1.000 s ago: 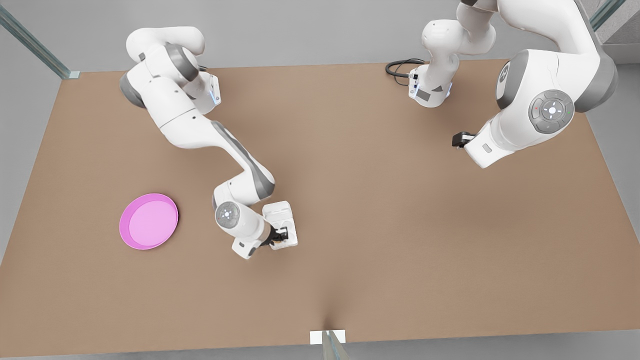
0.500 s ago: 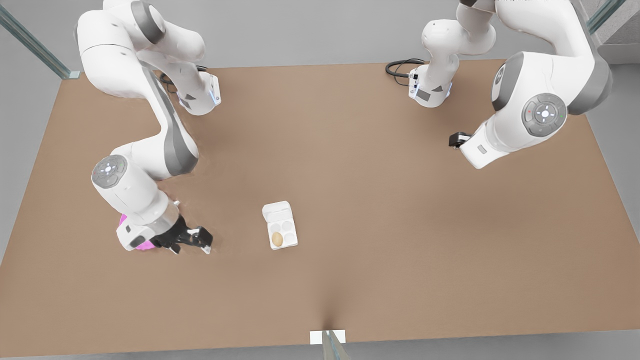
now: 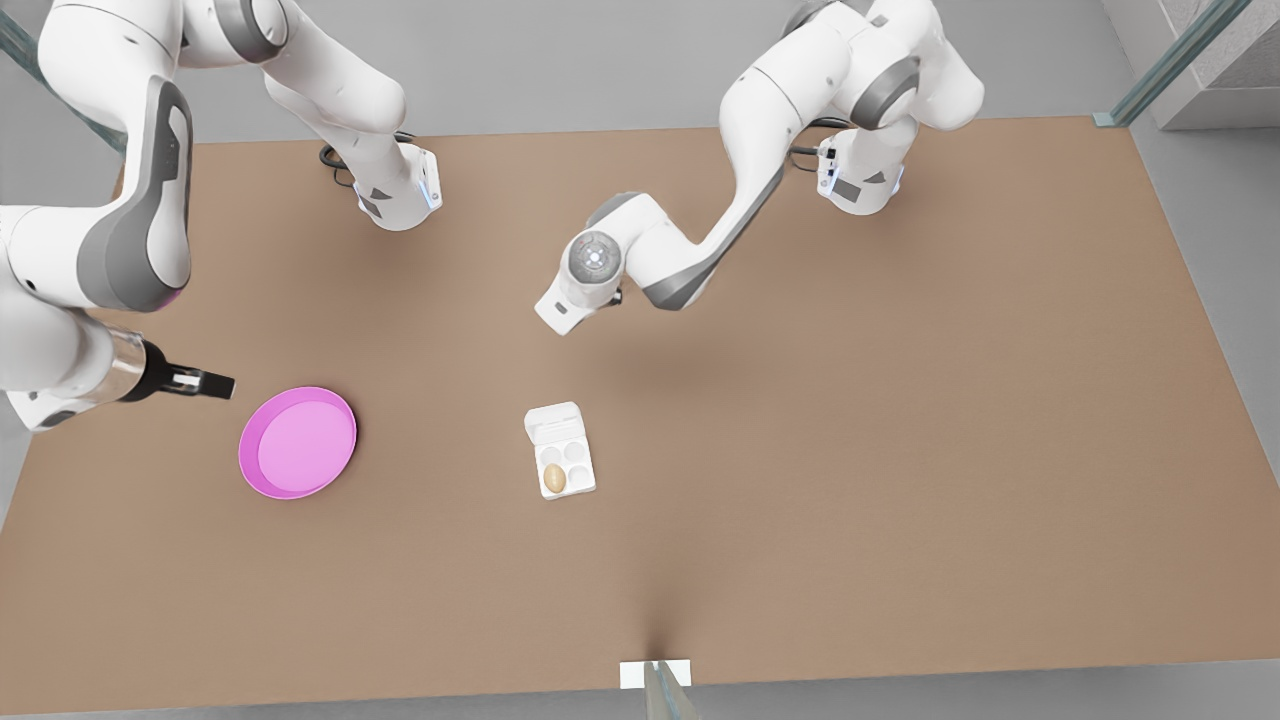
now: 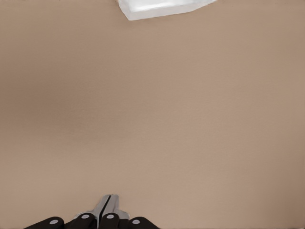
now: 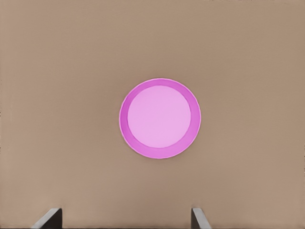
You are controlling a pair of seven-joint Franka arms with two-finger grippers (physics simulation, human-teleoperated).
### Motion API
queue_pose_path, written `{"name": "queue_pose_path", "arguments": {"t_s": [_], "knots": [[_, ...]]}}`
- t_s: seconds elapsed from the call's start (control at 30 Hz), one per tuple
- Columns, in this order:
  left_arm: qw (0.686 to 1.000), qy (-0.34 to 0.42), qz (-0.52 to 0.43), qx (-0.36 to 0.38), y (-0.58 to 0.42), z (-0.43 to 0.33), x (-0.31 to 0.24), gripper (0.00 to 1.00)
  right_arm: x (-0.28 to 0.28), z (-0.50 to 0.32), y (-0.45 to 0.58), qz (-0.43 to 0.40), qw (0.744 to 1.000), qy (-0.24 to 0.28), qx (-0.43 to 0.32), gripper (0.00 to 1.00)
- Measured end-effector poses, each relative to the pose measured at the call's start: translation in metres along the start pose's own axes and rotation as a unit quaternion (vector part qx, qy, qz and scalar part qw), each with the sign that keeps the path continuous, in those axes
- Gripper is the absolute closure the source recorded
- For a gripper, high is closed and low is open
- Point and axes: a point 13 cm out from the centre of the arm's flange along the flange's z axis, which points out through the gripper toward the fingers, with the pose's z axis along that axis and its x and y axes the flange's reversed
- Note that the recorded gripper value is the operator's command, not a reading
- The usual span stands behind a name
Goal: Pack egg into the box and close the box lid
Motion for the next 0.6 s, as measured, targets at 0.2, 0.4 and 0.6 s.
{"name": "queue_pose_path", "arguments": {"t_s": [0.2, 0.4, 0.6], "knots": [[0.991, -0.088, -0.083, 0.063, -0.035, 0.06, -0.044, 0.79, 0.007, 0.003, -0.008, -0.021, 0.999, 0.019, 0.018, 0.0], [0.971, -0.137, -0.154, 0.12, -0.037, 0.059, -0.094, 0.79, 0.012, 0.007, -0.012, -0.039, 0.998, 0.033, 0.033, 0.0], [0.954, -0.16, -0.2, 0.158, -0.033, 0.06, -0.127, 0.79, 0.017, 0.006, -0.001, -0.063, 0.996, 0.038, 0.047, 0.0]]}}
